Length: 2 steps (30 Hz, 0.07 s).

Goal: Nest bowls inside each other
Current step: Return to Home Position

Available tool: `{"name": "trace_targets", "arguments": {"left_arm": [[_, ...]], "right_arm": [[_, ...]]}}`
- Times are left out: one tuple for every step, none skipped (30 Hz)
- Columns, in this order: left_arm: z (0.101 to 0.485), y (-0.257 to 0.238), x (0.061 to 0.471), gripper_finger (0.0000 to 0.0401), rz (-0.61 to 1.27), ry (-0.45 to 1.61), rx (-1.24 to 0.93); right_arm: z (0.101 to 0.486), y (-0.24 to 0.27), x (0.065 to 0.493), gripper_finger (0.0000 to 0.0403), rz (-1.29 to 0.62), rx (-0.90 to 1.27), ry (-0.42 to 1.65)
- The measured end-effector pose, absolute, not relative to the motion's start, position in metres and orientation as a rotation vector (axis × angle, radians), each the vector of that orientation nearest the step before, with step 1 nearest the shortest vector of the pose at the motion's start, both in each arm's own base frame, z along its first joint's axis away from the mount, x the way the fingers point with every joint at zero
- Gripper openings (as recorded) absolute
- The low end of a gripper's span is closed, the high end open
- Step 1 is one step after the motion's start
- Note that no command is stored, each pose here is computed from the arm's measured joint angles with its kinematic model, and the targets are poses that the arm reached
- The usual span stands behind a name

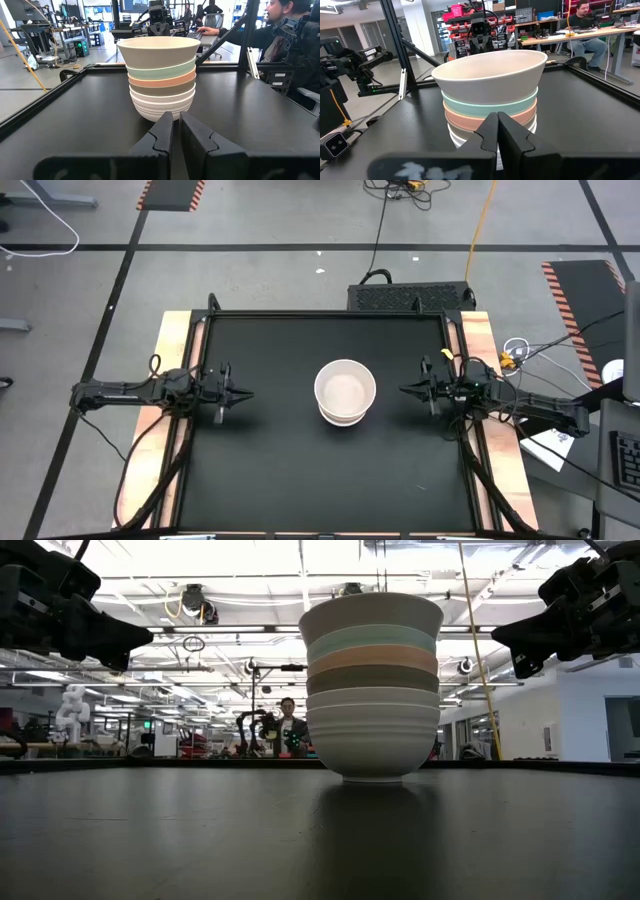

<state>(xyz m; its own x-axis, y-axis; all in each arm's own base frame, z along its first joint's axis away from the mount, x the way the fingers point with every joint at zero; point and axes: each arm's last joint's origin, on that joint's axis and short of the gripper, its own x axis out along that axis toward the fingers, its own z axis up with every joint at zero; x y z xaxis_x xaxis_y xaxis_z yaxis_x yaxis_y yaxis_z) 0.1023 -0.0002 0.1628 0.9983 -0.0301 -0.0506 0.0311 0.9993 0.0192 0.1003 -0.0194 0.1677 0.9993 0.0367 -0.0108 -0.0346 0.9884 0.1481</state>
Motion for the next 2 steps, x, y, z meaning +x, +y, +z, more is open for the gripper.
{"name": "trace_targets", "arguments": {"left_arm": [[0.1627,-0.0002,0.1023,0.0035,-0.030,0.051,0.020],[0.1627,-0.0002,0.1023,0.0035,-0.030,0.051,0.020]], "right_arm": [[0.1678,-0.0194,0.1003,0.0000,0.036,0.148,0.013],[0.1677,-0.0194,0.1003,0.0000,0.036,0.148,0.013]]}}
